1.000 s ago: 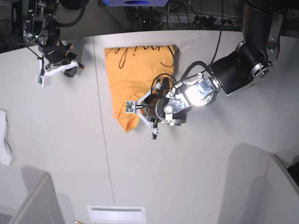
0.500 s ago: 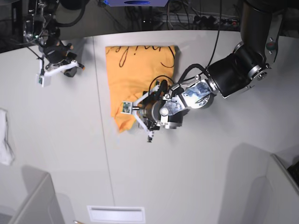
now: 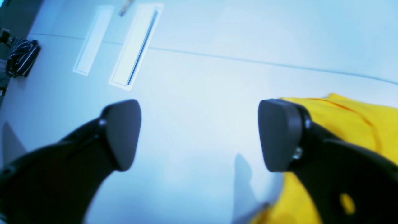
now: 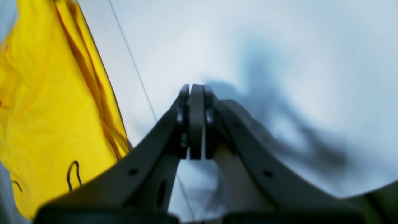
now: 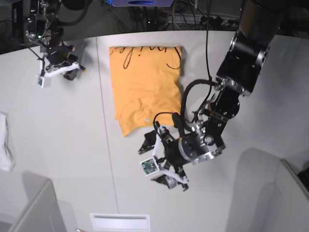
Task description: Fold the T-shirt properly
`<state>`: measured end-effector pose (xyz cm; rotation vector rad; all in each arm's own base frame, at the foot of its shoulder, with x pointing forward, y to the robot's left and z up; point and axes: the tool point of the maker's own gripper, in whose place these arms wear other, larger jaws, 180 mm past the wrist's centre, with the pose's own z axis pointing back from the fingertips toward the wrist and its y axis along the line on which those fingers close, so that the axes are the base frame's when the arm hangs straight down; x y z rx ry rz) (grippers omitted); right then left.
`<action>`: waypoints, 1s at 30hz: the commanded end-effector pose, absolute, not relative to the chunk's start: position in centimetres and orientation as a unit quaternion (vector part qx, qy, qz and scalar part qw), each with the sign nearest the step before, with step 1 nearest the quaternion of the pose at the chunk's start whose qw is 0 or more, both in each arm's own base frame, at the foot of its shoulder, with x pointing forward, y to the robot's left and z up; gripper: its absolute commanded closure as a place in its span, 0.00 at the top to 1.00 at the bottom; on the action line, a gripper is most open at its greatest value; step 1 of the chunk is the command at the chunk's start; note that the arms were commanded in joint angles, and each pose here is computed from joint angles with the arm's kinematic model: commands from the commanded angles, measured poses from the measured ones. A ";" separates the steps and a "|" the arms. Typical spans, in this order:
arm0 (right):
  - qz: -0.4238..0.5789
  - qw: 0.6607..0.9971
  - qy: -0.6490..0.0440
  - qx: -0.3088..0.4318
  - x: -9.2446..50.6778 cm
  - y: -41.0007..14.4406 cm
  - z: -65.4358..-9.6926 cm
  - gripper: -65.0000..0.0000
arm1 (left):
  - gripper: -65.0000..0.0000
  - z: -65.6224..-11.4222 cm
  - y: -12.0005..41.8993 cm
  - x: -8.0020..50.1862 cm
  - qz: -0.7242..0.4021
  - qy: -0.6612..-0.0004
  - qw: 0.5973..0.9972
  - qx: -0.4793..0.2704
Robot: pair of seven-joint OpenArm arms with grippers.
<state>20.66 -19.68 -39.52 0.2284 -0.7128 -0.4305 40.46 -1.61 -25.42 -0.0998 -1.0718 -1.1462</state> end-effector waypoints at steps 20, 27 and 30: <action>0.029 0.761 -0.648 -0.011 20.6 -17.1 -30.9 0.00 | 0.00 -25.5 10.4 21.9 -0.310 -0.682 0.643 -0.158; 0.044 0.735 -0.676 -0.027 17.1 -15.4 -30.0 0.00 | 0.00 -24.8 12.2 17.2 -0.250 -0.721 0.622 -0.174; 0.041 0.737 -0.674 -0.025 14.9 -15.1 -30.5 0.00 | 0.00 -24.7 13.1 15.0 -0.220 -0.742 0.605 -0.185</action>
